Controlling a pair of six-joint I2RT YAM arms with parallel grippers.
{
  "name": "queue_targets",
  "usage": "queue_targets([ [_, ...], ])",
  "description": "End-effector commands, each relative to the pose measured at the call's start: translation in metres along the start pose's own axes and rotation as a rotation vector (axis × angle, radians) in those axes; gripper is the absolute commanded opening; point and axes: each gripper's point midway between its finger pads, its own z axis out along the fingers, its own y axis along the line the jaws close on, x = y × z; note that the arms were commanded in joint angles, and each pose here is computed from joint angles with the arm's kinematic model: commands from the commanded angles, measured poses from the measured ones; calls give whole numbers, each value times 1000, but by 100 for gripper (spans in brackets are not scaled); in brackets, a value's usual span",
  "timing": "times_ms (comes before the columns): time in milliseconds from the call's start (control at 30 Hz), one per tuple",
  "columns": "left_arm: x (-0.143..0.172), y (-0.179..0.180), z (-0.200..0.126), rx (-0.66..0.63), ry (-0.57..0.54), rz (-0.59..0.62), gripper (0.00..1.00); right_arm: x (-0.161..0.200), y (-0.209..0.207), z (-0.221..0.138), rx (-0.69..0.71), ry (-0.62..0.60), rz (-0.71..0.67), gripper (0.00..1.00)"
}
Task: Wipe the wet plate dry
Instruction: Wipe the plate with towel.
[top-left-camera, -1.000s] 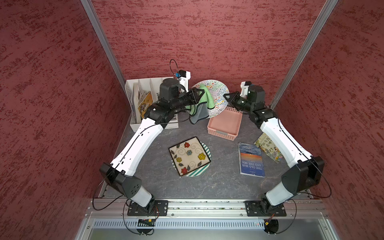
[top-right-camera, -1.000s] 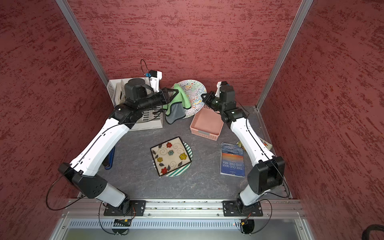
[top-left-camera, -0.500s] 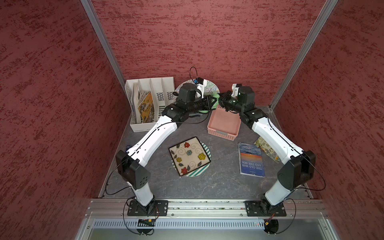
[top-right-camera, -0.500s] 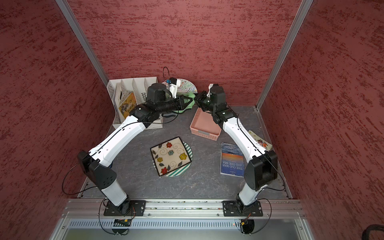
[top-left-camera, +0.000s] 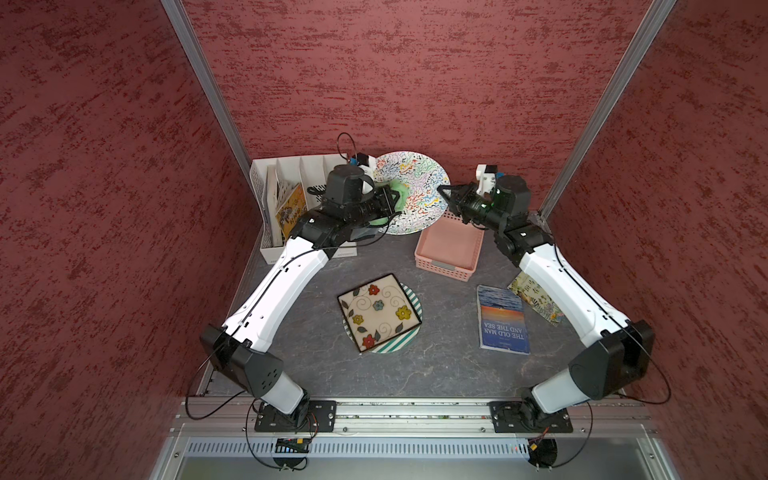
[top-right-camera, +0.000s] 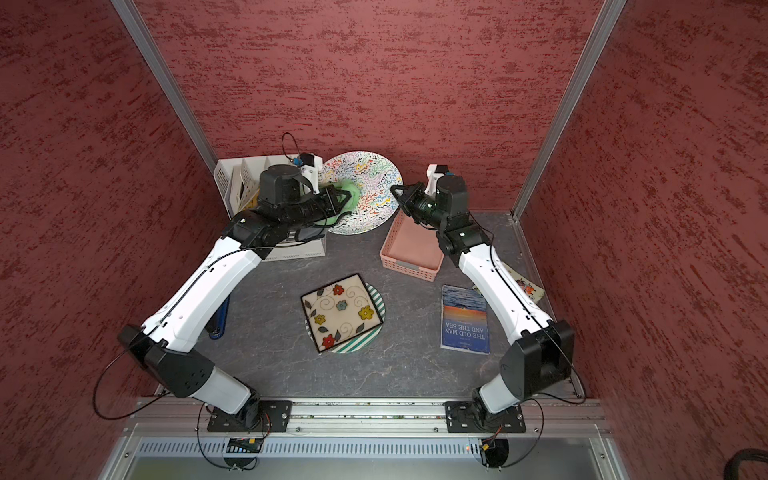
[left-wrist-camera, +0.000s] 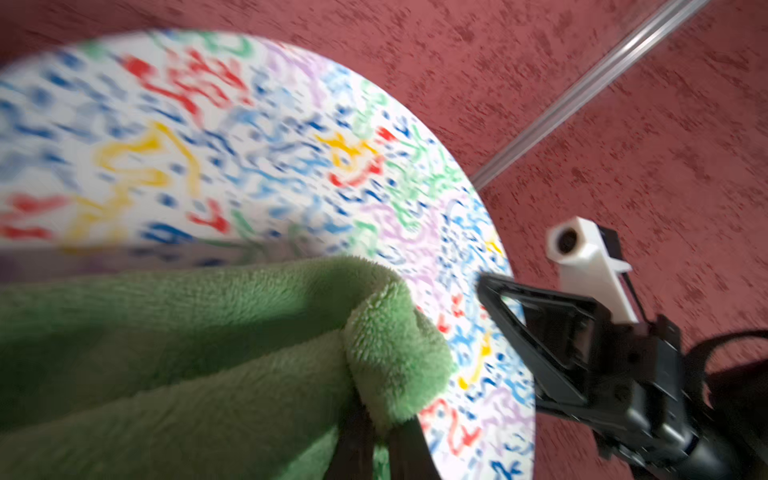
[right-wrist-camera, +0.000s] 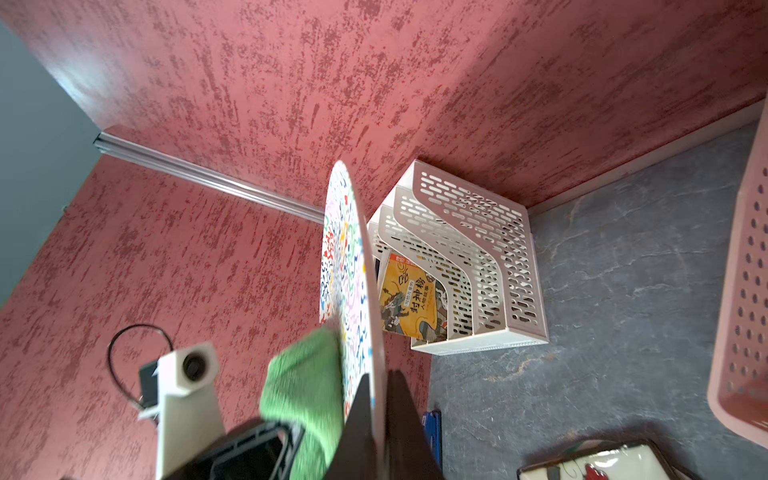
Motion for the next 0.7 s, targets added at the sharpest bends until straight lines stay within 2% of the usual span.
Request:
queue_targets([
  [0,21,69,1,-268,76,-47,0,11,131,-66,-401,25,-178,0],
  [67,6,66,0,-246,48,-59,0,33,130,-71,-410,94,-209,0],
  [100,0,55,2,-192,47,-39,0,44,130,-73,-415,127,-220,0],
  [133,-3,34,7,-82,64,0,0,53,131,-76,-423,157,-234,0],
  [200,2,-30,10,230,139,90,0,65,133,-76,-437,193,-245,0],
  [267,19,-76,10,379,202,186,0,67,143,-74,-480,199,-241,0],
  [333,33,-91,14,383,244,222,0,61,155,-71,-513,188,-243,0],
  [467,58,-101,17,412,325,184,0,30,184,-69,-539,95,-294,0],
  [567,76,-105,4,429,352,172,0,-35,190,-69,-489,-93,-239,0],
  [667,71,-82,-12,359,281,117,0,-82,199,-89,-547,-217,-175,0],
])
